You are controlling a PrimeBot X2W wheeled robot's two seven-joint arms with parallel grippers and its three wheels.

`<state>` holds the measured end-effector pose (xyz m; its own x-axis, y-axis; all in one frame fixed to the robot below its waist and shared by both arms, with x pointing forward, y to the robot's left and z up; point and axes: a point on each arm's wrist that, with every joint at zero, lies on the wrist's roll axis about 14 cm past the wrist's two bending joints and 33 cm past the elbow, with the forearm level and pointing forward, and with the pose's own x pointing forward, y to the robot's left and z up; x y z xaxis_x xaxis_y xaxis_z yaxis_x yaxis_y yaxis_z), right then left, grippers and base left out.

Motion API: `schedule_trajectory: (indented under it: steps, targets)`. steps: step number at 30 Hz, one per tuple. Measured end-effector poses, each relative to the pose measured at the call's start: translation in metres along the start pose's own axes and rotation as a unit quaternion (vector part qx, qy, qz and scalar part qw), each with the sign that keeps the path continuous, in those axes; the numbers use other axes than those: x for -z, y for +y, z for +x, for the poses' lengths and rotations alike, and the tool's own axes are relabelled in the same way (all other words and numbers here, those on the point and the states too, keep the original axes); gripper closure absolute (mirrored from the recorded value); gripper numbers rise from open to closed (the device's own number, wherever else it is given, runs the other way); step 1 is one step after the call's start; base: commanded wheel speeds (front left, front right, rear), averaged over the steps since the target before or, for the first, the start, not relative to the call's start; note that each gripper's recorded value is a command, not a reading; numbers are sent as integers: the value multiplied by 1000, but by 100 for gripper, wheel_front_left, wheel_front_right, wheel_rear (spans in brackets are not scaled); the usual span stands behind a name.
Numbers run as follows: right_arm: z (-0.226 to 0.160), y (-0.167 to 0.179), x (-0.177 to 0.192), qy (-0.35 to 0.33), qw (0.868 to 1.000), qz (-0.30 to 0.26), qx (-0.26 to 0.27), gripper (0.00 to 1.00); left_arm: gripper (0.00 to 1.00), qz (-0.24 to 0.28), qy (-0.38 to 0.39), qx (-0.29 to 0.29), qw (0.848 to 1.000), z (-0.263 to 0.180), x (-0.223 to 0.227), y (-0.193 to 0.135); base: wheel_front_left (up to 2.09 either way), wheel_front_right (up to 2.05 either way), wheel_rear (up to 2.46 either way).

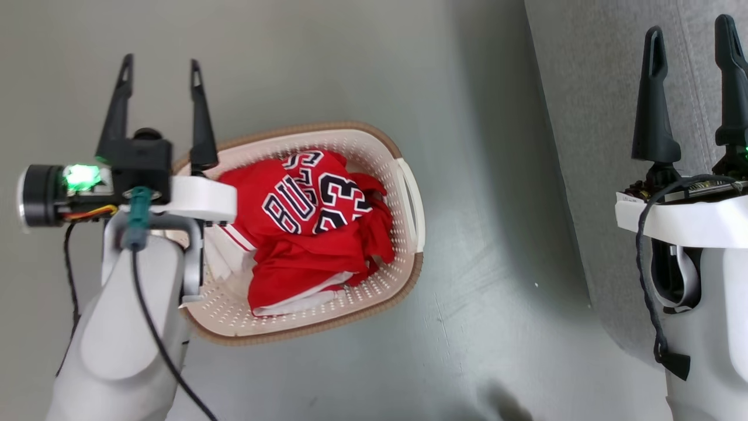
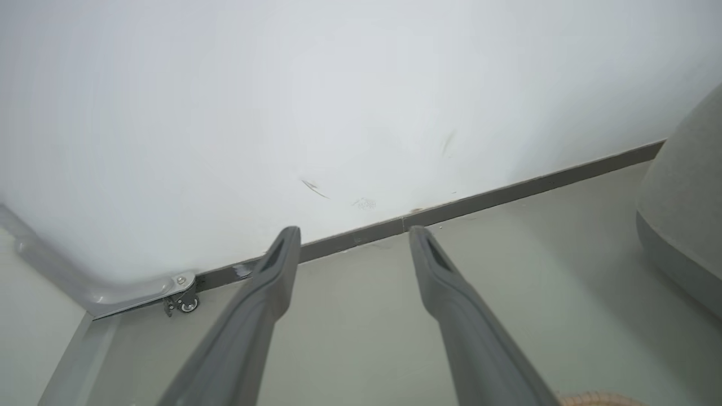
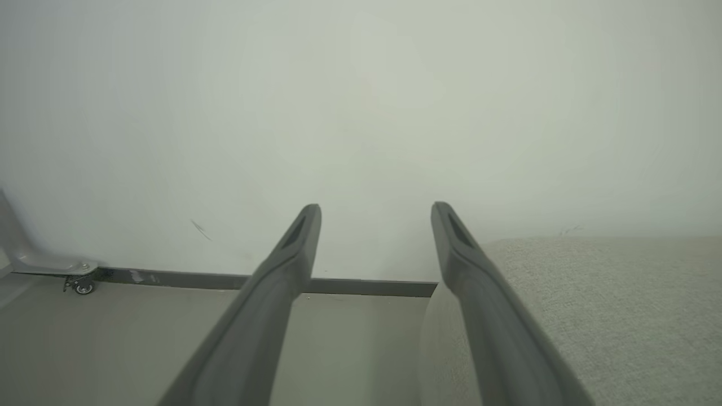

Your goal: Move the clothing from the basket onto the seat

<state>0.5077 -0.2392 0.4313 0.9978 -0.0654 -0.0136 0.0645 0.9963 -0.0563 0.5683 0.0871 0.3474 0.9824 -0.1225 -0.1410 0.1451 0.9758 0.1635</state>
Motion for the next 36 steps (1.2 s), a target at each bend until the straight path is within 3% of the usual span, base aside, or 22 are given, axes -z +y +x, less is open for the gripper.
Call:
schedule_trajectory:
  steps: [15,36]
  targets:
    - [-9,10,-44,-41,999,-1,-19,0,0,-23,-44,-91,995,-48,-56,63,0,0,0]
    - [-67,19,-57,-29,999,11,-31,0,0,-57,-66,-152,984,-141,-94,102,0,0,0]
